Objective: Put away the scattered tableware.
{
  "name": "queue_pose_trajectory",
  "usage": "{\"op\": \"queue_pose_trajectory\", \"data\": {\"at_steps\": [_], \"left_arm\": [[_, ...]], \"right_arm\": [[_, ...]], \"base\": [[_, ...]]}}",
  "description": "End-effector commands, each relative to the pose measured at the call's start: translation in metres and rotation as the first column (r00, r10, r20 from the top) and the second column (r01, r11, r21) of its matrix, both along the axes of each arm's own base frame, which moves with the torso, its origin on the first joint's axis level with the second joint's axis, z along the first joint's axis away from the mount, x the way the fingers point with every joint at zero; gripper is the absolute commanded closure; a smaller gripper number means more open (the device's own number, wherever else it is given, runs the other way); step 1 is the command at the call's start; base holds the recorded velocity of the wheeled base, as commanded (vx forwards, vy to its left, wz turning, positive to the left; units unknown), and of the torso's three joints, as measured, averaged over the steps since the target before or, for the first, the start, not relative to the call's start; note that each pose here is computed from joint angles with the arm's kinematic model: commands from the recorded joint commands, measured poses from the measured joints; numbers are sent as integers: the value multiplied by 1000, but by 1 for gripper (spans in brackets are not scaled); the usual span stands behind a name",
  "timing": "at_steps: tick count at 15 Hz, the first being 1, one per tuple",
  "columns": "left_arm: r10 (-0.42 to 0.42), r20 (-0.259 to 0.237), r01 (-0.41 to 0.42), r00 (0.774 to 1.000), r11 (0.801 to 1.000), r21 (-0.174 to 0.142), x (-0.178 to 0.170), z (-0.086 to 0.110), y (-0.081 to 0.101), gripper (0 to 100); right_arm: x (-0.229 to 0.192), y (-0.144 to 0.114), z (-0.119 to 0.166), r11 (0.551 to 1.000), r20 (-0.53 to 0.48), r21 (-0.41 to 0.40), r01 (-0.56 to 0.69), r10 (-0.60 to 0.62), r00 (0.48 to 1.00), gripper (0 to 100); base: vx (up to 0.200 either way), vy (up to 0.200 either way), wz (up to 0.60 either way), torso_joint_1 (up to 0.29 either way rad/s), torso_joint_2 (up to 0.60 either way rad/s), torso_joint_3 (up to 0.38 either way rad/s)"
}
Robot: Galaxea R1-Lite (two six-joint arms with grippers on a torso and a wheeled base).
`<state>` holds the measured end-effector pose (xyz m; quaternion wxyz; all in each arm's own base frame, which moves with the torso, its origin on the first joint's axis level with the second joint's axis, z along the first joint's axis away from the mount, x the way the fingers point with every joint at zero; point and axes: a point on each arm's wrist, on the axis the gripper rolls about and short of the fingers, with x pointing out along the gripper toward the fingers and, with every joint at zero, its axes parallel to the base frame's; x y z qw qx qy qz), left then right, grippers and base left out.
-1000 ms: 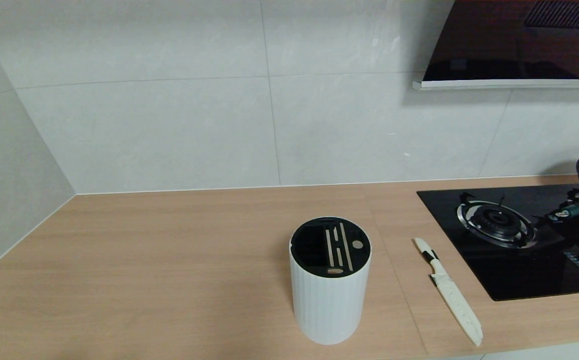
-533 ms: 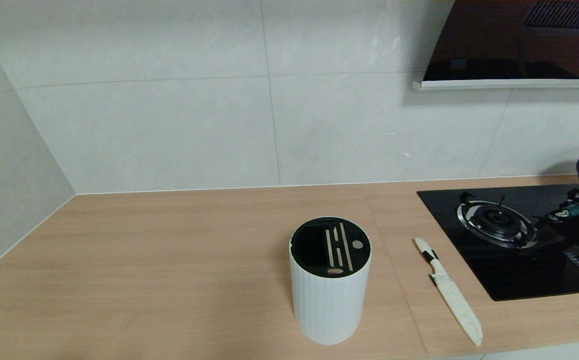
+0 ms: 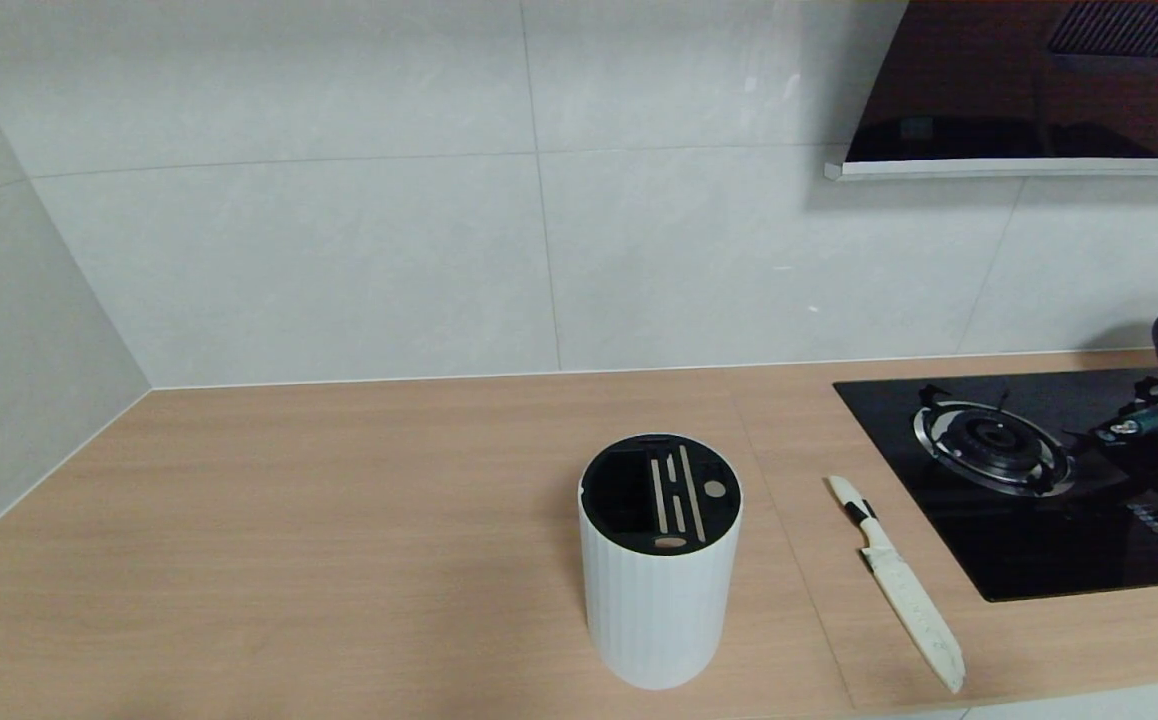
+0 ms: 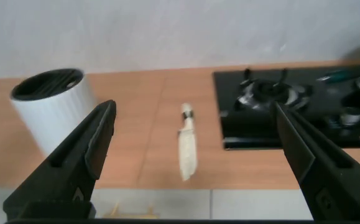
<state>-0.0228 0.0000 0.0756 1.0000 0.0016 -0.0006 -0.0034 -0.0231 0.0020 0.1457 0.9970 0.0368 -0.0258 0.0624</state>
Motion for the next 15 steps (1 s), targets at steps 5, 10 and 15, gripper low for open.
{"op": "queue_pose_trajectory", "data": {"at_steps": [5, 10, 15], "left_arm": [[1, 0, -1, 1000, 1000, 0, 0, 0, 0, 0], [1, 0, -1, 1000, 1000, 0, 0, 0, 0, 0], [1, 0, -1, 1000, 1000, 0, 0, 0, 0, 0]], "right_arm": [[119, 15, 50, 976, -444, 46, -212, 211, 871, 0], [202, 26, 29, 977, -523, 50, -206, 201, 828, 0], [272, 33, -27, 992, -612, -59, -114, 55, 789, 0]], "base": [[0, 0, 0, 0, 0, 0], [0, 0, 0, 0, 0, 0], [0, 0, 0, 0, 0, 0]]}}
